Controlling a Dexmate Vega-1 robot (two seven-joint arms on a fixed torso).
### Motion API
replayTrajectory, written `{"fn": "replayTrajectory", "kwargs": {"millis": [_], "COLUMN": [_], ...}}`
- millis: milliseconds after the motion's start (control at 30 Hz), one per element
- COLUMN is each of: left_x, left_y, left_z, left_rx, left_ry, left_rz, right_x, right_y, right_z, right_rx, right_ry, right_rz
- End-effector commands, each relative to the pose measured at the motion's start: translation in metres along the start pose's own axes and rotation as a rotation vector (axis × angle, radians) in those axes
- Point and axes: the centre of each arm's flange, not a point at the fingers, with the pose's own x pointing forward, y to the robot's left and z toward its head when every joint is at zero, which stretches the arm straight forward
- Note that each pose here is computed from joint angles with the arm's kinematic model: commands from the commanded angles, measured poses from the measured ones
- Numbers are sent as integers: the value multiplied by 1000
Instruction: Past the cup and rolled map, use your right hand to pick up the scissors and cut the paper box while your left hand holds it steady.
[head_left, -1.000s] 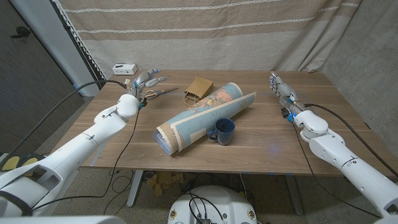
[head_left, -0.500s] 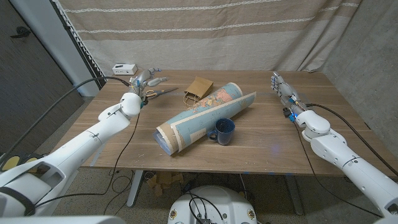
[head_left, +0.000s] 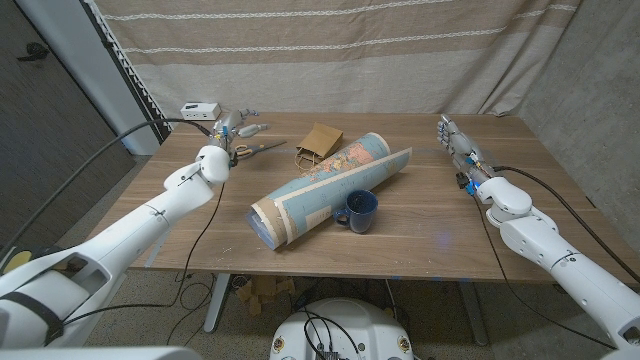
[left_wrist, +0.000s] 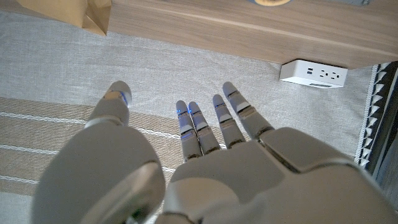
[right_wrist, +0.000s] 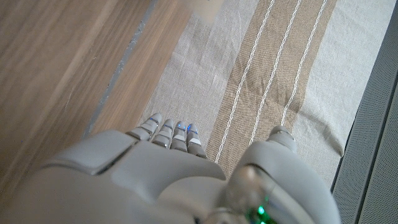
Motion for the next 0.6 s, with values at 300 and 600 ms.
{"fn": "replayTrajectory", "kwargs": {"millis": [300, 600], "left_x": [15, 18], "left_y": [-4, -7], "left_z": [6, 6], "left_rx": [144, 201], "left_ry": [16, 31], "left_rz": [-13, 9], "right_x": [1, 1], "right_y": [0, 0], "right_z": [4, 5], "right_rx": [-15, -16], "right_ry": [-2, -2], "right_rz": [-7, -19]}}
